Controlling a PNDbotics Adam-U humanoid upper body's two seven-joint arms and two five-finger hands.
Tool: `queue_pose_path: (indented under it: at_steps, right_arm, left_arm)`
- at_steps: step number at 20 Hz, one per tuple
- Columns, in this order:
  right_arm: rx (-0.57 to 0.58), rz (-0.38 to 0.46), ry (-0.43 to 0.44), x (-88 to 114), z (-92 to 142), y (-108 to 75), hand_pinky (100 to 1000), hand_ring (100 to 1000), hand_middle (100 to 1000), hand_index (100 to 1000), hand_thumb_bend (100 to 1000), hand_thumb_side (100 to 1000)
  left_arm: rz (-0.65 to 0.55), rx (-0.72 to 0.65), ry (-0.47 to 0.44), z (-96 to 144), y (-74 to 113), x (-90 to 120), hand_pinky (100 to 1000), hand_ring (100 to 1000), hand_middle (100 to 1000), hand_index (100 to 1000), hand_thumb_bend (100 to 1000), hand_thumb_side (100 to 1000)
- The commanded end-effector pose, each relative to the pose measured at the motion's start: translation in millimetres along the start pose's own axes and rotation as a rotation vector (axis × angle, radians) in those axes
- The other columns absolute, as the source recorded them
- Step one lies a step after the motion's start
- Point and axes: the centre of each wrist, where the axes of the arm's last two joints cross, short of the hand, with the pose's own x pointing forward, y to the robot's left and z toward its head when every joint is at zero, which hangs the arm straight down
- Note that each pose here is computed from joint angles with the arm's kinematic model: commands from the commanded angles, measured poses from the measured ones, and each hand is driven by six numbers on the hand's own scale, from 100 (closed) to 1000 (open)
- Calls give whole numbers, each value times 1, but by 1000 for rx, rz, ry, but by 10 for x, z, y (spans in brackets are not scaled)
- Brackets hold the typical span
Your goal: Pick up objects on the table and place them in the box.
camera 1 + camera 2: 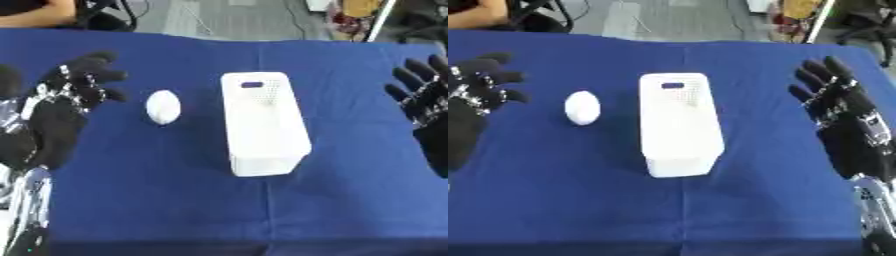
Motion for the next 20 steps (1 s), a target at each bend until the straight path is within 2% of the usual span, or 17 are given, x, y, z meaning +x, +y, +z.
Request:
queue_pose_path:
  at_steps: [1, 20]
  right_arm:
    - [10, 22, -6, 65, -19, -23, 992, 1000, 932, 1000, 100, 627]
    - [10, 24, -5, 68, -17, -27, 991, 1000, 932, 1000, 100, 628]
  left_arm:
    - [-20, -8, -24, -31, 13, 70, 678, 763, 859, 808, 813, 1000]
    - [-22, -4, -25, -28, 15, 69, 678, 764, 861, 807, 812, 1000]
